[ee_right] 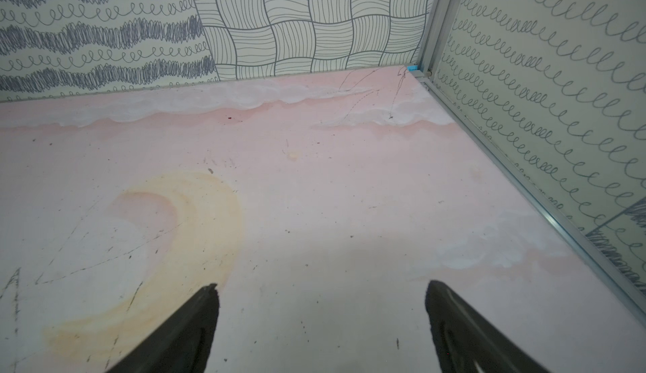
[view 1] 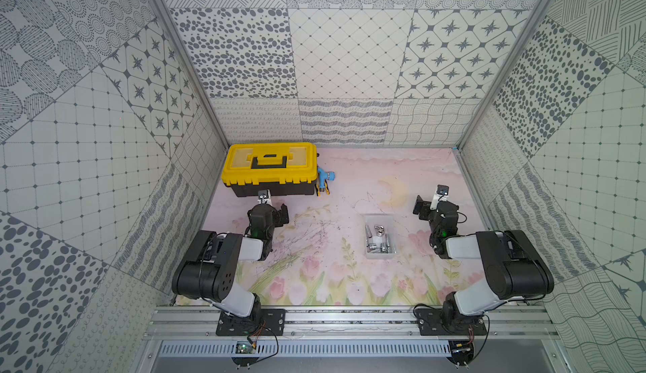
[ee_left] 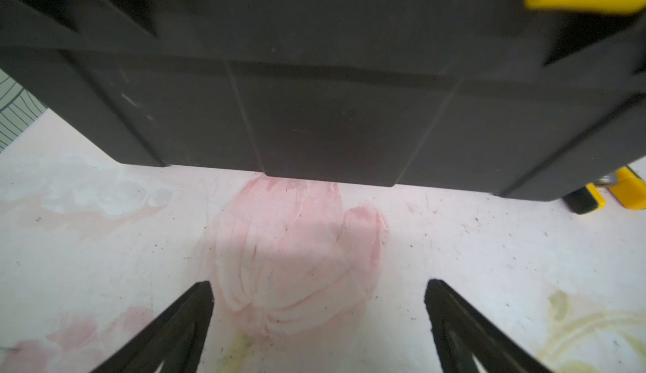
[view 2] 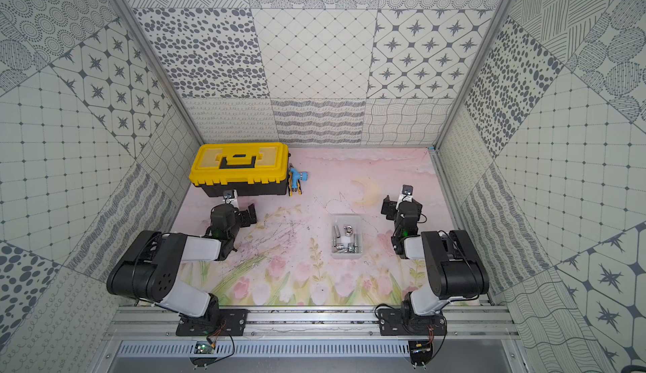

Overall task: Put the socket on the desktop into the storage box
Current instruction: Reset both arms

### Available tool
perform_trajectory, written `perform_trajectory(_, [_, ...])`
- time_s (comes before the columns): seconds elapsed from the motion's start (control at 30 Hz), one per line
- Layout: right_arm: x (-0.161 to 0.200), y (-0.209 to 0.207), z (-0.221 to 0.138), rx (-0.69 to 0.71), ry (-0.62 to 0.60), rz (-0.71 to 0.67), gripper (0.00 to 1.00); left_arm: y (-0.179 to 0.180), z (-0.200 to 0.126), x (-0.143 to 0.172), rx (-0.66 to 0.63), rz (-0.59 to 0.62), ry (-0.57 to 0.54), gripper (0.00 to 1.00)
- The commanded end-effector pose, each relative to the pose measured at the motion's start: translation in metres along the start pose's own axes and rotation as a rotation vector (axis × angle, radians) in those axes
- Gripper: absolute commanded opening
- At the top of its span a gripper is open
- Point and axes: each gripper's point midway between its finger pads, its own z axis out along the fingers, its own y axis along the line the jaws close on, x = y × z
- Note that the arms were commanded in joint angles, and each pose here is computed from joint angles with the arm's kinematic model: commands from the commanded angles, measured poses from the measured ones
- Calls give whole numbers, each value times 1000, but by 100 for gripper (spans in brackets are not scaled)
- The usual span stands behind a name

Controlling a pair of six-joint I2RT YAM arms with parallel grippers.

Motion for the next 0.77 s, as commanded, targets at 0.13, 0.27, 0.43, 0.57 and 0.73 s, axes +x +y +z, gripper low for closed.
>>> perform_trajectory(0.13, [-14, 2, 1, 1, -42, 0, 97, -4, 0, -18, 22, -1, -67, 99])
perform_trajectory(0.27, [-13, 2, 1, 1, -41, 0, 97, -4, 0, -18, 23, -1, -67, 99])
perform_trajectory(0.43, [-14, 2, 1, 1, -41, 0, 97, -5, 0, -19, 23, -1, -69, 100])
perform_trajectory(0.57, [-12, 2, 2, 1, -34, -2, 97, -4, 0, -18, 22, -1, -68, 99])
perform_trajectory(0.73, [-14, 3, 1, -1, -42, -2, 97, -5, 0, -19, 24, -1, -70, 99])
